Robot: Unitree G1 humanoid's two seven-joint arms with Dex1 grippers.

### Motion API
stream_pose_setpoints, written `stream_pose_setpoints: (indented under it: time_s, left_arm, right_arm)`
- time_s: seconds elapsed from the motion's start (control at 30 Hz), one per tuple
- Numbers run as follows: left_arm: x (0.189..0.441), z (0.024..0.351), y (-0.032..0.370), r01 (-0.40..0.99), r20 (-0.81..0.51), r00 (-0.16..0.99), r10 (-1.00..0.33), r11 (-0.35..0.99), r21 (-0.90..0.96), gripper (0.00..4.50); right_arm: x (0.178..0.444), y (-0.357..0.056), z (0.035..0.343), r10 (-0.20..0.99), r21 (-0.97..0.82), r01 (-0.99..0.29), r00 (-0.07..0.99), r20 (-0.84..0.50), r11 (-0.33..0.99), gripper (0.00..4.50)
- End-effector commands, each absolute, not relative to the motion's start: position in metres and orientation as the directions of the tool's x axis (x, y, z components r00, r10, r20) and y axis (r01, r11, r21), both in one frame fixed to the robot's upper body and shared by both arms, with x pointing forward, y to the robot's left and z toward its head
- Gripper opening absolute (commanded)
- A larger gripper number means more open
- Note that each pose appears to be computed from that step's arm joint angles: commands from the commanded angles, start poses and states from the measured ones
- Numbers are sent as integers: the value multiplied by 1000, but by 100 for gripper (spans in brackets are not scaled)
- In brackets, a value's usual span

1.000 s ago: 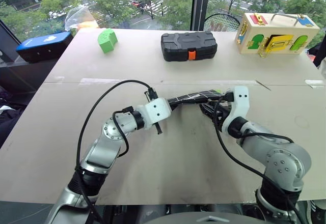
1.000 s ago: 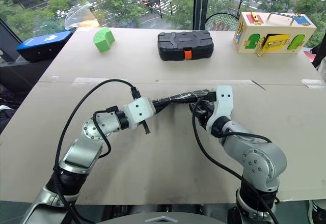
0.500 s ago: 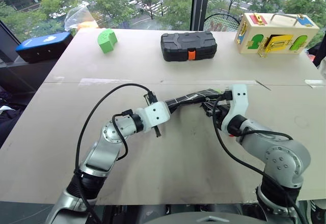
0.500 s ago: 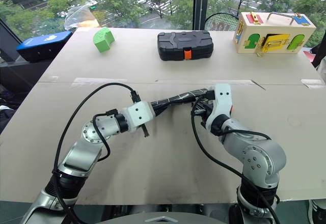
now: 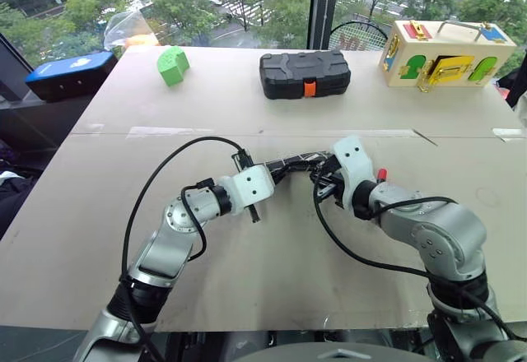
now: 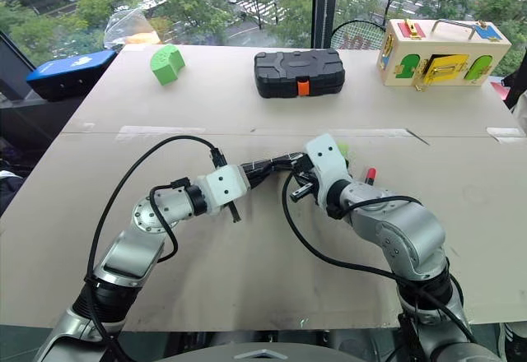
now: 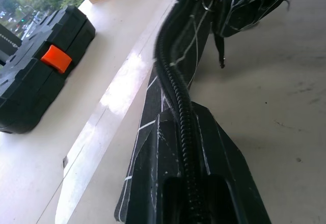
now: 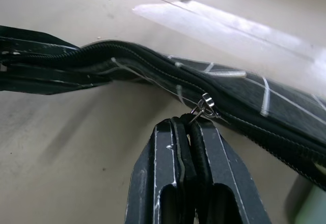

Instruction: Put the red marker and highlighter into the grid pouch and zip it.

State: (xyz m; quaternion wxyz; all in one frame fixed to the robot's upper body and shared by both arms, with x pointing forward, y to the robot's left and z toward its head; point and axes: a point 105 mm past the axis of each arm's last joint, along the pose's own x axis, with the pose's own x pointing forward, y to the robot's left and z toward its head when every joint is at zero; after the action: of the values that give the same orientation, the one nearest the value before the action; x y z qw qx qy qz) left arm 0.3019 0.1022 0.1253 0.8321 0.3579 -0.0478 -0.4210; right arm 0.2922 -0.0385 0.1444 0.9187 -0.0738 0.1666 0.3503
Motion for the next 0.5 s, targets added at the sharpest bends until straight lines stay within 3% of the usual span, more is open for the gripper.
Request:
stream_pose_setpoints:
  time_s: [0.03,0.5]
  left_arm:
    - [300,131,95,650,-195,628,-754,370,663,0]
    - [302,130,92,646,-192,611,-768,345,681,0]
  right_arm:
    - [287,-20,160,709,-40,-753,635,-306,657,2]
    - [275,-10,165,811,-85,-896,432,-394,436,2]
